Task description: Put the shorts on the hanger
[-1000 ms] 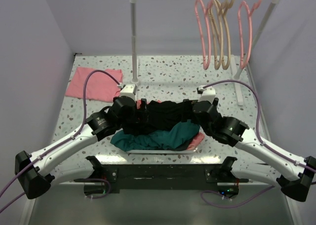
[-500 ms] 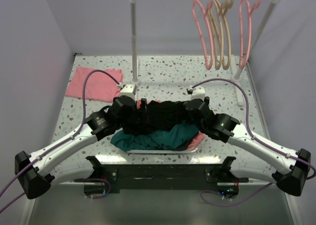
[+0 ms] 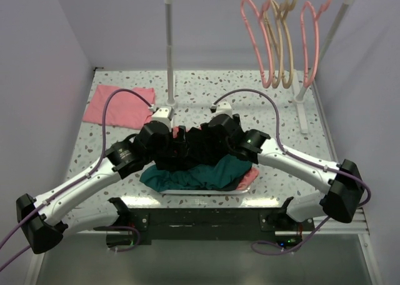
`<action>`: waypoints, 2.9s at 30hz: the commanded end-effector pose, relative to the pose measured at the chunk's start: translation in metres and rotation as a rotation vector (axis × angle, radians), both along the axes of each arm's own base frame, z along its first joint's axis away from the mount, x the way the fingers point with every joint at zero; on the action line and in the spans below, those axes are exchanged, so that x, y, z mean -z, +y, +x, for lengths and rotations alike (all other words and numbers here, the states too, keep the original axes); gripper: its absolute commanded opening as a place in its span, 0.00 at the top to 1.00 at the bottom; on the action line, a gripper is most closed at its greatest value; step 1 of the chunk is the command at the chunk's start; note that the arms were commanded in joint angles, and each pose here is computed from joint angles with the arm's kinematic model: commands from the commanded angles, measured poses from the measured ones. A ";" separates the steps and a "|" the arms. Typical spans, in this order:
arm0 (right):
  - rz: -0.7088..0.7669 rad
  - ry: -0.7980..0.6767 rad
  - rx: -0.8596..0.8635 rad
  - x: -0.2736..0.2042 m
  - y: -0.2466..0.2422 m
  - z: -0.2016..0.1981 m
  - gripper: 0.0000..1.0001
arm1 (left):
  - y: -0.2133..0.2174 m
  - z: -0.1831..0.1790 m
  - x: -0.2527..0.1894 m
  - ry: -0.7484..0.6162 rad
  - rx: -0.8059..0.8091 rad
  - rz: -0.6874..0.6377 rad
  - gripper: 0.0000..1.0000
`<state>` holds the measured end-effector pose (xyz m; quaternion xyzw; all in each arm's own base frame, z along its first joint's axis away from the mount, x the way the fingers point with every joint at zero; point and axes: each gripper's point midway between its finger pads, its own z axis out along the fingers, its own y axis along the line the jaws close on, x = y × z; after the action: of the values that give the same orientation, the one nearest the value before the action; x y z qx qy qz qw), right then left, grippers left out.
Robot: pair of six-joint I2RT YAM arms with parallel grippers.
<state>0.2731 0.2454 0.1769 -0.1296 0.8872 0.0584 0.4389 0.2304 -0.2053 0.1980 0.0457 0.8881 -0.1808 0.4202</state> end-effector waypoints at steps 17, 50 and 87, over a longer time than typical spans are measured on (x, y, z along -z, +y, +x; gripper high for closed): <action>0.194 -0.338 0.016 -0.198 0.022 0.042 1.00 | -0.041 -0.034 -0.071 -0.136 0.372 -0.186 0.00; 0.668 -0.898 0.089 -0.468 -0.060 -0.006 1.00 | 0.061 0.030 -0.004 -0.035 -0.292 -0.028 0.00; 0.645 -0.963 -0.056 -0.490 0.013 0.026 1.00 | -0.094 0.012 0.064 0.074 0.070 -0.344 0.09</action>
<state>0.3095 0.2794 0.6374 -0.0467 0.5620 0.2729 0.7795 0.2208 -0.2492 0.0788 0.0115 0.9027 -0.2732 0.3322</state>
